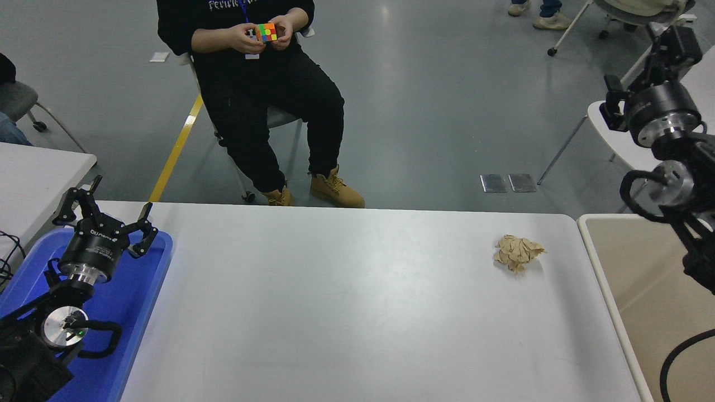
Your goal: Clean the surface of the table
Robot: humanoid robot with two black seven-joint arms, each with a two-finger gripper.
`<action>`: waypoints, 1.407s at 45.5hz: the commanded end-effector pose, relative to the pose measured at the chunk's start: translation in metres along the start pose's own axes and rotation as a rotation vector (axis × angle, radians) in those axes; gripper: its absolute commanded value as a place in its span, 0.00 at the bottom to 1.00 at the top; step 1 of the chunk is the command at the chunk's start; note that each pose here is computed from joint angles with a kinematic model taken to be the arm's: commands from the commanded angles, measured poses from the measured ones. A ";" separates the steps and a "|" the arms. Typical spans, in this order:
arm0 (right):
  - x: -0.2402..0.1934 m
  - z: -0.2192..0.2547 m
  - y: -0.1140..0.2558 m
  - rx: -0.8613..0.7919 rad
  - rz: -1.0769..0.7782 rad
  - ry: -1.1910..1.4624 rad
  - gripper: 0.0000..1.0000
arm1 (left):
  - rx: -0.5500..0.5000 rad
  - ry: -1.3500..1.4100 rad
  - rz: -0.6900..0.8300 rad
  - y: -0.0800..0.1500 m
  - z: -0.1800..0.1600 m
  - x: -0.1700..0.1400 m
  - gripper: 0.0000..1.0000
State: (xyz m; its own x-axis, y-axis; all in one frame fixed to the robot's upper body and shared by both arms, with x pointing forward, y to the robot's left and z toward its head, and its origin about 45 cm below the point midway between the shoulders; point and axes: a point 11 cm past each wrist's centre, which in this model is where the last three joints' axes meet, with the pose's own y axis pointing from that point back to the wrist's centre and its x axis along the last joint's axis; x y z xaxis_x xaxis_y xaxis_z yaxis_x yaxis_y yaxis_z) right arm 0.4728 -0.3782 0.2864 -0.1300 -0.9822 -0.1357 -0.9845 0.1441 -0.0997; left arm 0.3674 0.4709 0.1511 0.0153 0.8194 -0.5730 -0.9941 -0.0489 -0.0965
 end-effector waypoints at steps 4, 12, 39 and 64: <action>-0.002 0.077 0.041 -0.112 0.007 -0.023 0.99 | 0.000 -0.001 0.000 0.000 0.001 0.000 1.00; 0.001 0.099 0.055 -0.137 0.022 -0.030 0.99 | 0.000 0.000 0.000 0.000 0.000 0.000 1.00; 0.011 0.084 0.047 -0.107 0.033 0.001 0.99 | 0.000 0.000 0.000 0.000 0.000 0.000 1.00; 0.009 0.014 0.000 -0.035 -0.393 0.983 0.98 | 0.000 -0.001 0.000 0.000 0.001 0.000 1.00</action>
State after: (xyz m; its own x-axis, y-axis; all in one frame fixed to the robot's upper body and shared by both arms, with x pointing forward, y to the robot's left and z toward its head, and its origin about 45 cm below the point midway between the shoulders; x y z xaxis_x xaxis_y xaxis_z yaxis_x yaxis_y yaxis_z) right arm 0.4661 -0.3772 0.2570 0.0204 -0.9431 0.3320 -0.9987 -0.0346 -0.0370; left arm 0.3675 0.4709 0.1511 0.0154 0.8195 -0.5729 -0.9941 -0.0488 -0.0966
